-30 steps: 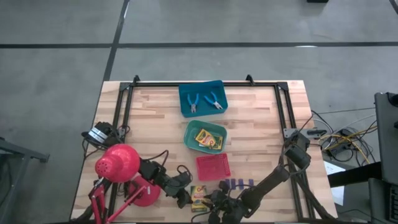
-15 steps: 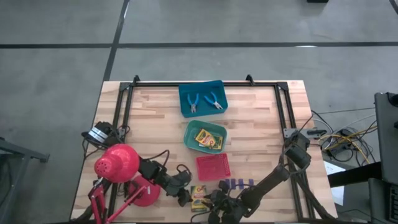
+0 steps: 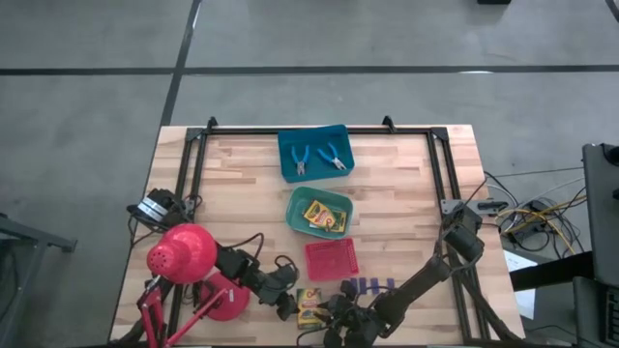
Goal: Pick & Place School Supplies
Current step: Put the yellow crayon box in the green bin
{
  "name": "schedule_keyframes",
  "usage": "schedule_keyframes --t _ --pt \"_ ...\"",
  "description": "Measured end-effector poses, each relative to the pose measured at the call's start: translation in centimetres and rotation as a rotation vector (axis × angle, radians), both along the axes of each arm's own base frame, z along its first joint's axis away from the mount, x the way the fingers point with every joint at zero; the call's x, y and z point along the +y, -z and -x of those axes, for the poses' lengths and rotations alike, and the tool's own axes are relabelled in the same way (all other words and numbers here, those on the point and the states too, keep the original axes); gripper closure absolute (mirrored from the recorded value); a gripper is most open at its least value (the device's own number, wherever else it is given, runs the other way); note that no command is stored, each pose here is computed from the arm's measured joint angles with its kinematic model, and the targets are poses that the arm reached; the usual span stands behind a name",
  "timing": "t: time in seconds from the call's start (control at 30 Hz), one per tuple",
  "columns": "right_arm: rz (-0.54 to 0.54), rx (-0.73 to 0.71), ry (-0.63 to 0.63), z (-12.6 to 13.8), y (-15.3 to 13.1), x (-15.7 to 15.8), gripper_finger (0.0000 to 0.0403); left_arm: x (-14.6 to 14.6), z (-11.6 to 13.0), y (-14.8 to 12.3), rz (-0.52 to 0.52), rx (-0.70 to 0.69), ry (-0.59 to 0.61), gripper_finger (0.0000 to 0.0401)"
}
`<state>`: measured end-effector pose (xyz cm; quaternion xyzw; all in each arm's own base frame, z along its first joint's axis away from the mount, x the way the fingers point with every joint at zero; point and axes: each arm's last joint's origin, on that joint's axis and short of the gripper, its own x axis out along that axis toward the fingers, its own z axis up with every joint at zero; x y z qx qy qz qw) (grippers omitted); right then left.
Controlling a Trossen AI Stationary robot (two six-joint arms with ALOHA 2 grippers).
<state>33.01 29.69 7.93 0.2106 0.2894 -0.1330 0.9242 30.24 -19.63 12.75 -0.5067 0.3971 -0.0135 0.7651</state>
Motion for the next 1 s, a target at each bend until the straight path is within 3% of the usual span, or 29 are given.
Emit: schedule_keyframes --t 0.33,1.0 --pt "-0.004 0.019 0.010 0.2 0.1 -0.1 0.0278 0.4 -0.4 -0.1 0.022 0.011 0.017 0.0224" --pt "0.004 0.017 0.015 0.2 0.1 -0.1 0.0278 1.6 -1.4 -0.4 -0.032 -0.052 0.028 0.0224"
